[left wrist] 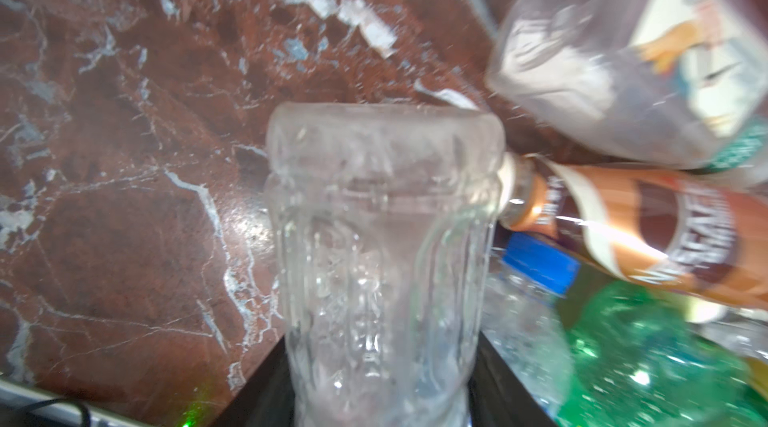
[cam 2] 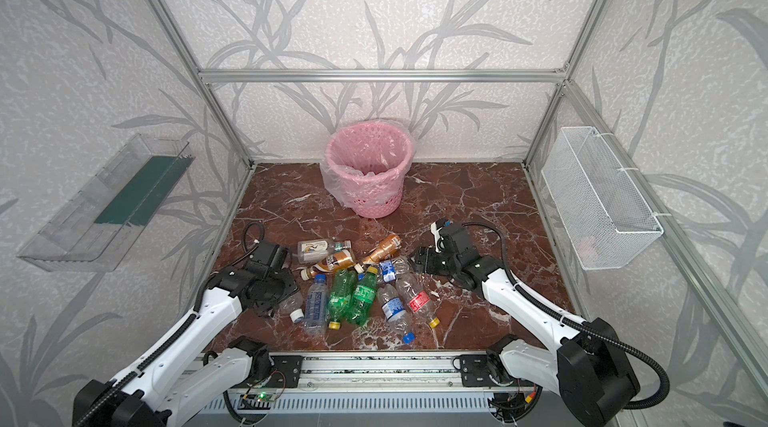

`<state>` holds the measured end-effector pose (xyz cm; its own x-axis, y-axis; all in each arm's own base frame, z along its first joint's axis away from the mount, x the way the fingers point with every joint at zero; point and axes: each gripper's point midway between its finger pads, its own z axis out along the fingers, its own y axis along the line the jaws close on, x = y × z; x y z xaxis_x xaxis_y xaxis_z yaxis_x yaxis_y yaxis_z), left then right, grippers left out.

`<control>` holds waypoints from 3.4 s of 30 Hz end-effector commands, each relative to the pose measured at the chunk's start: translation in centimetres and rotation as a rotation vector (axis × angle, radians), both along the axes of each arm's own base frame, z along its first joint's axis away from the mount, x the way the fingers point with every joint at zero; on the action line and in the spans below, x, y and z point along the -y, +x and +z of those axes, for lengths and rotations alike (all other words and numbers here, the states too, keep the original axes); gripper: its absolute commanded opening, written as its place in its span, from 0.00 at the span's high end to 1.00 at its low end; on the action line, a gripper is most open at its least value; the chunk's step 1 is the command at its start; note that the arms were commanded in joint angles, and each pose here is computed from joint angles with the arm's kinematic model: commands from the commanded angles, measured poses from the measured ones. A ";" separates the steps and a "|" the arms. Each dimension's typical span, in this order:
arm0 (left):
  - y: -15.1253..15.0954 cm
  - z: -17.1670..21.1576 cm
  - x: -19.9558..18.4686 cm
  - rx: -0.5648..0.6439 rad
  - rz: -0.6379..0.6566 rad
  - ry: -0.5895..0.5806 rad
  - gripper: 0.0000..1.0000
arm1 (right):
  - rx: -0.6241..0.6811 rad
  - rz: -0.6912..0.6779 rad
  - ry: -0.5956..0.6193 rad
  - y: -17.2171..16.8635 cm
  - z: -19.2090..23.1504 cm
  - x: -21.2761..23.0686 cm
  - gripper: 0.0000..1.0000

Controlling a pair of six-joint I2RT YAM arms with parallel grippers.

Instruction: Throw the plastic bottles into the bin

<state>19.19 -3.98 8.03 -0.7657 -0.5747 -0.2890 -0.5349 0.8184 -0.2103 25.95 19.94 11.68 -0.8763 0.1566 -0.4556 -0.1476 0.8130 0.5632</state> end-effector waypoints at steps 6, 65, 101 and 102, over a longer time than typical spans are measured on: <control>1.4 2.5 2.6 0.107 -0.171 -0.068 0.44 | 0.027 0.009 0.012 -0.1 -0.2 -0.1 0.19; 6.2 14.8 3.7 0.532 -0.242 -0.075 0.09 | -0.091 0.041 -0.167 -3.0 -2.3 2.0 0.20; 4.7 9.0 3.6 0.415 -0.176 -0.145 0.18 | -0.150 0.307 -0.348 -7.5 -4.9 -0.2 0.13; 4.7 8.9 3.6 0.414 -0.176 -0.144 0.18 | -0.153 0.311 -0.351 -7.6 -5.1 -0.2 0.12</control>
